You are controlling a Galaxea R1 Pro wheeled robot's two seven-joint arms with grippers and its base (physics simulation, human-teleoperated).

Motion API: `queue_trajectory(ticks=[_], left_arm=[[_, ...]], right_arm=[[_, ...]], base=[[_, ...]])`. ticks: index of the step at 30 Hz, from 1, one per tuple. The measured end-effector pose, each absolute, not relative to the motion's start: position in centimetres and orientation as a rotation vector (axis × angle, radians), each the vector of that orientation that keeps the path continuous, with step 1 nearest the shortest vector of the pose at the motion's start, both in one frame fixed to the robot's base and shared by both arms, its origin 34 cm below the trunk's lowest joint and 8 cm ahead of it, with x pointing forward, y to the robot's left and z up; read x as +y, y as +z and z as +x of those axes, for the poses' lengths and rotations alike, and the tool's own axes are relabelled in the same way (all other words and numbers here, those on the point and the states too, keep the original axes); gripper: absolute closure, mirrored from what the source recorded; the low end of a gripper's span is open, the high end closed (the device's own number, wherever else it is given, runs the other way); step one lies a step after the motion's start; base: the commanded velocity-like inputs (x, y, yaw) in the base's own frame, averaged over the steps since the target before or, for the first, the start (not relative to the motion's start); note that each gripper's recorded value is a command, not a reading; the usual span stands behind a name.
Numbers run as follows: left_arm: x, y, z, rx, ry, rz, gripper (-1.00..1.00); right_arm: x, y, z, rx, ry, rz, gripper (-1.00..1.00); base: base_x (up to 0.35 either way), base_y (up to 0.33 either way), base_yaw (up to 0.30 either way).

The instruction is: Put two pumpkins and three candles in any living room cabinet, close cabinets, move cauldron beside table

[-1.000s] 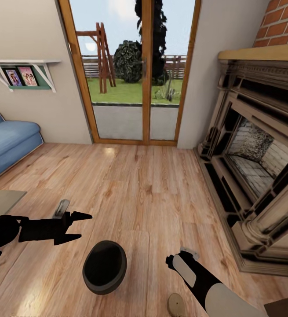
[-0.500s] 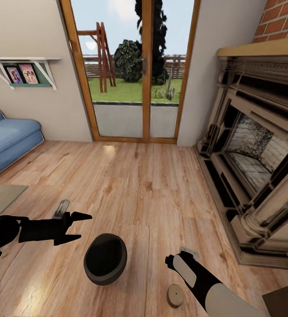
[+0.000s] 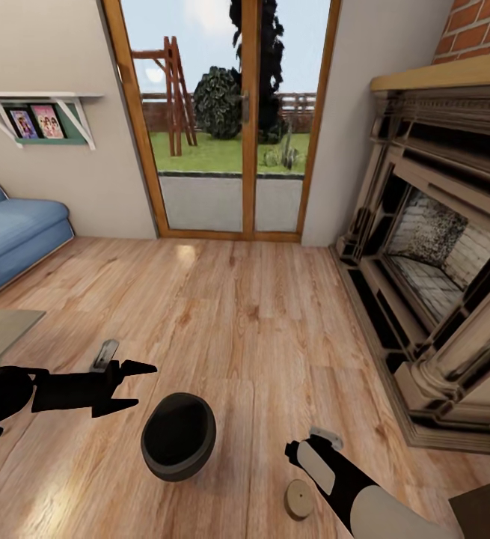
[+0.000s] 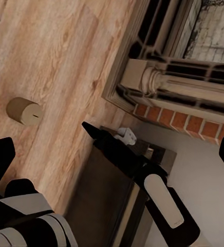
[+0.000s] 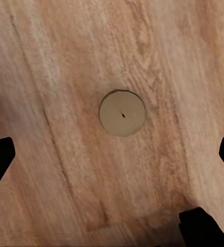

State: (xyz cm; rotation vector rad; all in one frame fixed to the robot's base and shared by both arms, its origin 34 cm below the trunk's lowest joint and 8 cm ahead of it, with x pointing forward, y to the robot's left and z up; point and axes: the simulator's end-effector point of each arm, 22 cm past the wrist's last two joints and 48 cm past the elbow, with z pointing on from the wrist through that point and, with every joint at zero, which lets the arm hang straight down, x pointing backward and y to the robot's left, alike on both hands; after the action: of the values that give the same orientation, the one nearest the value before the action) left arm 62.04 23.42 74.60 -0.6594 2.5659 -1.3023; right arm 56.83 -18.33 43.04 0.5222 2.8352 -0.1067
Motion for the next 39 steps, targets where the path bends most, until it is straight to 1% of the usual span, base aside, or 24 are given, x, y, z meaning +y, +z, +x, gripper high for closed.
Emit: queue_trajectory(ticks=[25,28,35,39], left_arm=[[23.2,69.8,61.2,2.564,-1.309,-0.651,-1.00],[23.0,69.5,61.1,2.554,-1.342,-0.656,-1.00],[25.7,67.6,60.7,2.579,-1.260,-0.676,-1.00],[28.4,67.0,60.8,2.536,-1.228,-0.745,-1.00]], right_arm=[[-19.0,38.3,57.1,2.778,-0.138,0.488,-1.00],[-19.1,37.7,57.0,2.777,-0.139,0.489,-1.00],[-19.1,36.2,56.8,2.777,-0.138,0.488,-1.00],[-19.1,35.4,56.6,2.777,-0.138,0.488,-1.00]], base=[[0.000,0.000,0.000],[0.000,0.000,0.000],[0.000,0.000,0.000],[0.000,0.000,0.000]])
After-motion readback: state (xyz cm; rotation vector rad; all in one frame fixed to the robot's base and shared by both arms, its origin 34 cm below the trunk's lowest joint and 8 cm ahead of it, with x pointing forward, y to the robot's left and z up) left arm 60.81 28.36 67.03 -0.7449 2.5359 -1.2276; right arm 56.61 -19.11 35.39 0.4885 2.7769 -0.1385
